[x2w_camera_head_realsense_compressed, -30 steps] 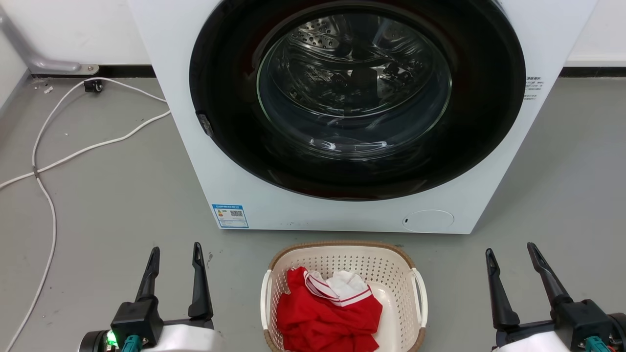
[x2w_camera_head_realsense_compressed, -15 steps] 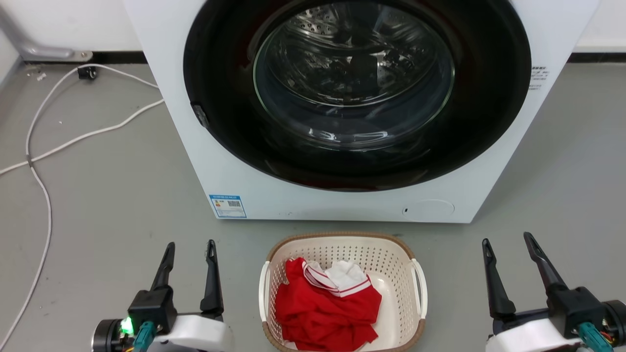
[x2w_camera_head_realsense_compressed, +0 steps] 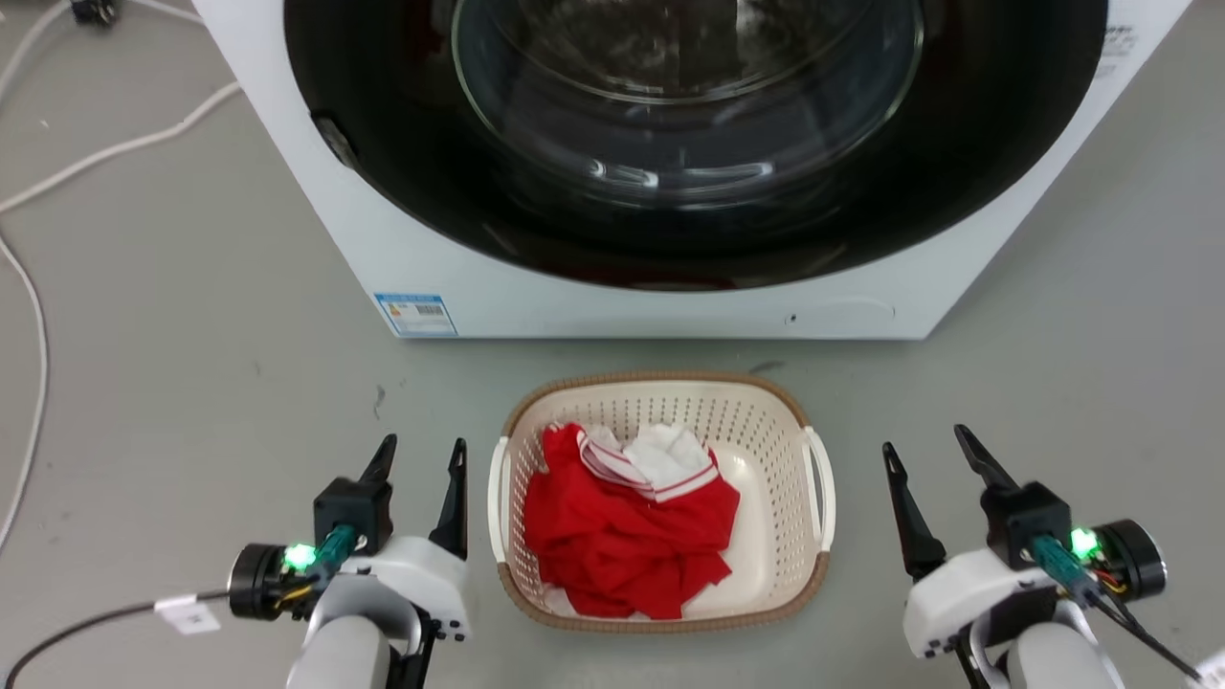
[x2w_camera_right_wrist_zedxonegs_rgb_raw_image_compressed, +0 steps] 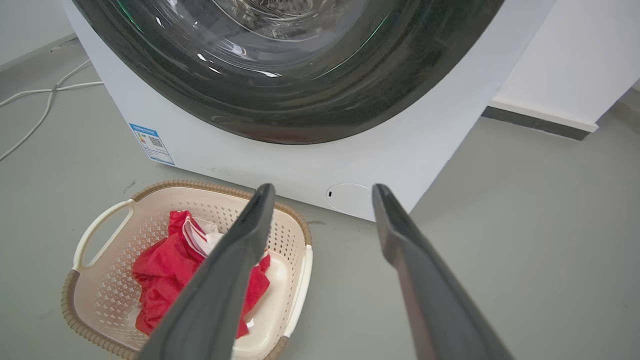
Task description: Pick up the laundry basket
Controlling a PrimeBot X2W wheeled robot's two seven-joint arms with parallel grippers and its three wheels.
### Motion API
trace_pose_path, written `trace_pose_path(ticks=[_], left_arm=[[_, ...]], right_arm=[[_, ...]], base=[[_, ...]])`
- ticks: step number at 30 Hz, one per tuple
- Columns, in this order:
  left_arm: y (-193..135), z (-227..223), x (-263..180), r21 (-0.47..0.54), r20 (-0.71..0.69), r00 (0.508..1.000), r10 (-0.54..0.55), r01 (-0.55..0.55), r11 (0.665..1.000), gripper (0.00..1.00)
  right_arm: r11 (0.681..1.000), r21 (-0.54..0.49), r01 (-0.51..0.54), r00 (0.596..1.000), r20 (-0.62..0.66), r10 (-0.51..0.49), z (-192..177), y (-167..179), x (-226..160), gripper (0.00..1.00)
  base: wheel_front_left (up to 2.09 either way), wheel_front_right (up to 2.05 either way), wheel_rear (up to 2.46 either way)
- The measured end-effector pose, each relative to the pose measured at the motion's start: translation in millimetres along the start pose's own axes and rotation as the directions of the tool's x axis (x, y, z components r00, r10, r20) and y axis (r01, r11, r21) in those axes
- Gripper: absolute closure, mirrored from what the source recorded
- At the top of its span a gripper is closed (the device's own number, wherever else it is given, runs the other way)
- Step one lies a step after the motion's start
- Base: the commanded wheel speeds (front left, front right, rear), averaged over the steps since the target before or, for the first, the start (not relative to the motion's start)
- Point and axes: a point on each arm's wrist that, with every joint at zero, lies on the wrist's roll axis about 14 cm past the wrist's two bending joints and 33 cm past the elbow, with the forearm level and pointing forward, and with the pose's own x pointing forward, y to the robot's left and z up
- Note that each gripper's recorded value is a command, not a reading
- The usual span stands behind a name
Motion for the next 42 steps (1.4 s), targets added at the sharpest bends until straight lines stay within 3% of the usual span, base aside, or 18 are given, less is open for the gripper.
trace_pose_path(ticks=[9,18,26,42], left_arm=[[-6.6,-69.3,34.5,0.029,-0.239,0.967,-0.086,0.096,0.995,0.0],[-4.2,-126.8,56.1,0.053,-0.434,0.893,-0.122,0.16,0.986,0.0],[-5.1,-159.3,74.9,0.059,-0.538,0.831,-0.14,0.203,0.977,0.0],[-10.1,-220.2,85.5,0.052,-0.7,0.694,-0.166,0.282,0.958,0.0]], right_arm=[[0.999,-0.014,-0.052,0.979,-0.198,0.048,-59.0,4.6,36.7,0.0],[0.995,-0.004,-0.104,0.936,-0.339,0.097,-106.3,12.2,66.3,0.0],[0.987,-0.009,-0.161,0.87,-0.473,0.138,-151.1,18.3,80.2,0.0],[0.982,0.05,-0.182,0.775,-0.608,0.175,-211.1,26.9,96.6,0.0]], base=[[0.0,0.0,0.0],[0.0,0.0,0.0],[0.0,0.0,0.0],[0.0,0.0,0.0]])
